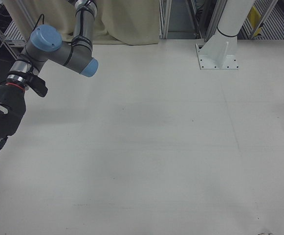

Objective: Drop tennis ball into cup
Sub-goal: 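Move the left hand holding the yellow tennis ball over the white mug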

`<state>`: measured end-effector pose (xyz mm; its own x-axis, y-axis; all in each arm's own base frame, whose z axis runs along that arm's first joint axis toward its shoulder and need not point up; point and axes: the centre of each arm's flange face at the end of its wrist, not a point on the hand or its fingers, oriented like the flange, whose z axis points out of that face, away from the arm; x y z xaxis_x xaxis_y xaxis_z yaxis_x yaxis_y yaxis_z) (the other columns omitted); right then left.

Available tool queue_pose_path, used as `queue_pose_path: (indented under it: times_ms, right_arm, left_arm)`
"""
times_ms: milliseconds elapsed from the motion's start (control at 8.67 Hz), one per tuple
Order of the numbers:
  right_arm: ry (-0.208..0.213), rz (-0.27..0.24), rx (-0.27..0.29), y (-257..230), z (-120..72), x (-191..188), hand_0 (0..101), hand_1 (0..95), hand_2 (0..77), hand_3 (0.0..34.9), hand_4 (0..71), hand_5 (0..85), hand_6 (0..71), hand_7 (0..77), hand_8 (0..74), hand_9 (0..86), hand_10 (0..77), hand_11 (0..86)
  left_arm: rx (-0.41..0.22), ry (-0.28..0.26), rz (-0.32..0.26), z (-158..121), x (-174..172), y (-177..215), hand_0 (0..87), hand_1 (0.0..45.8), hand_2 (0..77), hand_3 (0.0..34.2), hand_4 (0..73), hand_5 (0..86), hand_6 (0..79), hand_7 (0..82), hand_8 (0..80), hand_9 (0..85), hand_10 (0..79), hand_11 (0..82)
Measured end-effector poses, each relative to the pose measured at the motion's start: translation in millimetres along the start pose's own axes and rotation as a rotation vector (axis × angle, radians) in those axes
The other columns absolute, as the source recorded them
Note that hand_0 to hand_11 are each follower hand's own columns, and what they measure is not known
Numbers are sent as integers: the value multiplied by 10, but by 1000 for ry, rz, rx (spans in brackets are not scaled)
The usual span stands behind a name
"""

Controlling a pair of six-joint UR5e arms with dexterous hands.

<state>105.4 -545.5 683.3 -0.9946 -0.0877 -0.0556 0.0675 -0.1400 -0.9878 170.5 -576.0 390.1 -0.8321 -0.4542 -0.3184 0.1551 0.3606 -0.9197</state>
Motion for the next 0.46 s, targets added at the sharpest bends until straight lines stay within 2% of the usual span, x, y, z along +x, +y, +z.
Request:
queue_pose_path:
  times_ms: [115,231,462]
  right_arm:
    - [0,0,0,0,0,0,0,5,5,0,0,0,0,0,0,0,0,5]
    - [0,0,0,0,0,0,0,5,5,0,0,0,0,0,0,0,0,5]
    - [0,0,0,0,0,0,0,5,5,0,0,0,0,0,0,0,0,5]
  left_arm:
    - [-16,-45,-9,63,-277,65,804,235,464,0,431,256,556,535,502,693,355,540]
    - [-27,-85,-16,78,-540,79,804,235,464,0,393,235,556,535,485,693,355,529]
    - [-34,-127,-23,46,-827,39,804,229,480,0,382,245,556,540,491,671,344,507]
